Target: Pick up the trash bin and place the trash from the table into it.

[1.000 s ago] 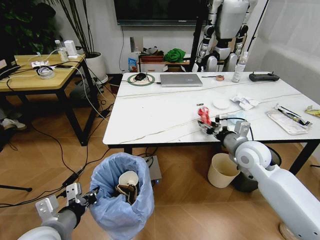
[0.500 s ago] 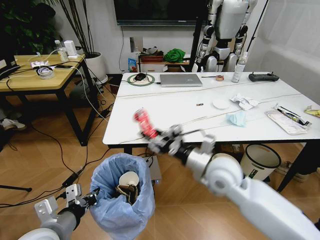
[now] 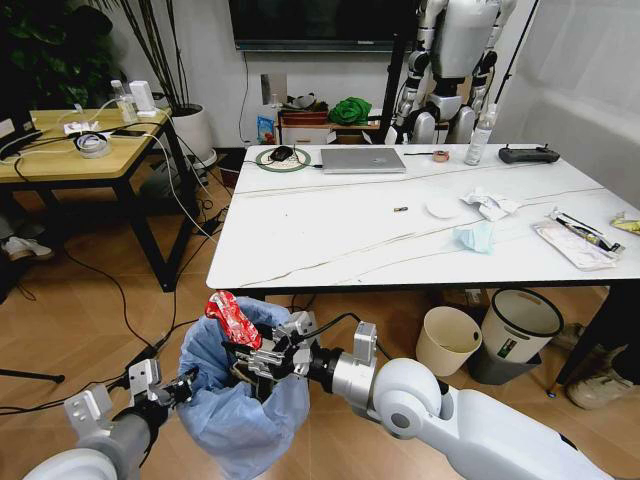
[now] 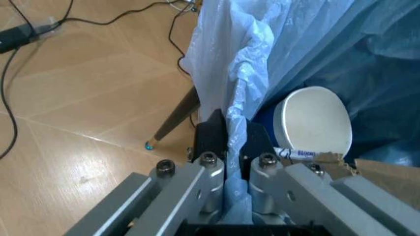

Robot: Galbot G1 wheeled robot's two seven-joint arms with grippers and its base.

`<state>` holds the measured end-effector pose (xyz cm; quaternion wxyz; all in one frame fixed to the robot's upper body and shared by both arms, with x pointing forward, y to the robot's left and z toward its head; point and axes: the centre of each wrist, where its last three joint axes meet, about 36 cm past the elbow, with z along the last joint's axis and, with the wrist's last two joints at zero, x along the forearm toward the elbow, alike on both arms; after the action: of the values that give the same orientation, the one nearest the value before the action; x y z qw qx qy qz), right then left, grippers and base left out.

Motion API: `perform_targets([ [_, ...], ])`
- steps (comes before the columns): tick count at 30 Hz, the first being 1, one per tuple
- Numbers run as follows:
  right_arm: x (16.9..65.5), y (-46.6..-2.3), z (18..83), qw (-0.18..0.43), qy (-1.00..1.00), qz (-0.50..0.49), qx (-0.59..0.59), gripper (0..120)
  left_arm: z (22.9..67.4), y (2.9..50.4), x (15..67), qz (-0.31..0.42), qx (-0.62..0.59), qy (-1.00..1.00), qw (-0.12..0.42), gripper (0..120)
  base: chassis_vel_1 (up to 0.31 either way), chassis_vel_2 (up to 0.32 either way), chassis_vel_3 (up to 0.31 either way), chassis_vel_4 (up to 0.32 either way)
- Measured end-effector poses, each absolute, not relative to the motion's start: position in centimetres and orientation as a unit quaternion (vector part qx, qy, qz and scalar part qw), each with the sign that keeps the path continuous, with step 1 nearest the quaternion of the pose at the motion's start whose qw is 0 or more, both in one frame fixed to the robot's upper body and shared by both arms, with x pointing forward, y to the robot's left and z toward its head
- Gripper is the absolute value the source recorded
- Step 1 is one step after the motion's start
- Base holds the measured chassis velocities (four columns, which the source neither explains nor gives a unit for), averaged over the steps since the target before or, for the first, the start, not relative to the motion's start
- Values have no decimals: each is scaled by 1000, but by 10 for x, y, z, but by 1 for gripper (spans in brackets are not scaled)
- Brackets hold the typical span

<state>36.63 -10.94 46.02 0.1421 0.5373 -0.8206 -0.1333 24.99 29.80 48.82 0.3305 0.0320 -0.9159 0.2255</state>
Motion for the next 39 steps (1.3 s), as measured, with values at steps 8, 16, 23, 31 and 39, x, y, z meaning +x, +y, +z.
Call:
perform_targets([
  [8,367,-115,462,139,-829,-131,526,85,490,299,252,226,33,-916,330,0,0,0,0,0],
  [16,370,-119,464,132,-835,-131,518,100,488,297,250,227,35,-915,333,0,0,0,0,0],
  [23,397,-133,496,85,-867,-136,471,100,486,296,246,224,36,-912,341,0,0,0,0,0],
  [31,438,-162,519,73,-924,-119,356,100,482,292,241,222,30,-911,346,0,0,0,0,0],
  [39,505,-196,533,105,-960,-89,243,100,485,293,241,221,30,-913,340,0,0,0,0,0],
])
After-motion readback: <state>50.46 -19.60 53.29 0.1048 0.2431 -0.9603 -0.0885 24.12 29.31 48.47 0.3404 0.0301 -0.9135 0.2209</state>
